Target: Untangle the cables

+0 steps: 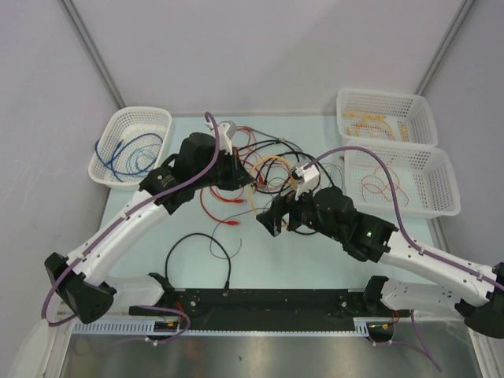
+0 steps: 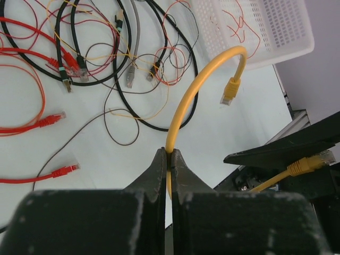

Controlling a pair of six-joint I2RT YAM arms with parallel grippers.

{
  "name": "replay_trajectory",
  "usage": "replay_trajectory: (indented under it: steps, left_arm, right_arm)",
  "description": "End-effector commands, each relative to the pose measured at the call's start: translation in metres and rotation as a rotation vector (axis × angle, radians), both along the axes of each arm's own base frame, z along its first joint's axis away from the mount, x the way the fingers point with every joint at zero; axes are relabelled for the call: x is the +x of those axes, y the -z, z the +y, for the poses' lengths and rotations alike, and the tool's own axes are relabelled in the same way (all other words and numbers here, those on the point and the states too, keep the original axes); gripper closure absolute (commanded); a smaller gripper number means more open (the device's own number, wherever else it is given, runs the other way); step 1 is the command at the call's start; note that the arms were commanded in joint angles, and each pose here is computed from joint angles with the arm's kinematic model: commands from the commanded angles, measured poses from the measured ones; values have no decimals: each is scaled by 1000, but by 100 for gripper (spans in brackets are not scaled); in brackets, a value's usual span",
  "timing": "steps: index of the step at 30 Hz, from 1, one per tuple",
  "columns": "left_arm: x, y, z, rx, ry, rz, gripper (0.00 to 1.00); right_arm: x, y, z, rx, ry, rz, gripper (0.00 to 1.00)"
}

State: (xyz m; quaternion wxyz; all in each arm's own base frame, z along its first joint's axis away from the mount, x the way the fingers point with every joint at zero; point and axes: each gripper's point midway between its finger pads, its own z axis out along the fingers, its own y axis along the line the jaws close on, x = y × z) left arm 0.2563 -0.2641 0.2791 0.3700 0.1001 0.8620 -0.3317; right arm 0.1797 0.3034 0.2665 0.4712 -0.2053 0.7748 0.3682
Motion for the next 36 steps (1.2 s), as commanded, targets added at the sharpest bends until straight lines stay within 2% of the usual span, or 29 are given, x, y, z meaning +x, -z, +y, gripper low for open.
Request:
replay_trajectory:
  steps: [1, 5, 9, 13, 16, 17, 19, 25, 36]
  left_arm:
    - [14, -38, 18, 28, -93, -142, 100]
    - [31, -31, 67, 163, -280, -145, 100]
    - [43, -24, 92, 179, -373, -121, 100]
    - [52, -31, 105, 168, -424, -130, 100]
    - [49, -40, 83, 81, -338, -130, 100]
    - [40, -42, 64, 28, -245, -112, 100]
    - [35, -43, 46, -1, -195, -106, 100]
    - [2, -46, -12, -14, -25, -104, 100]
    - [-28, -47, -55, -49, 104, -92, 100]
  right_arm:
    - [8, -43, -20, 52, 73, -113, 2]
    - [10, -69, -71, 73, 209, -184, 0]
    - [7, -79, -93, 76, 241, -200, 0]
    - [1, -77, -93, 79, 223, -180, 0]
    - [-1, -72, -79, 82, 171, -153, 0]
    - [-5, -72, -67, 98, 126, -139, 0]
    - [-4, -63, -48, 84, 83, -111, 0]
    - [-3, -51, -7, 85, 8, -93, 0]
    - [12, -31, 18, 48, 2, -83, 1]
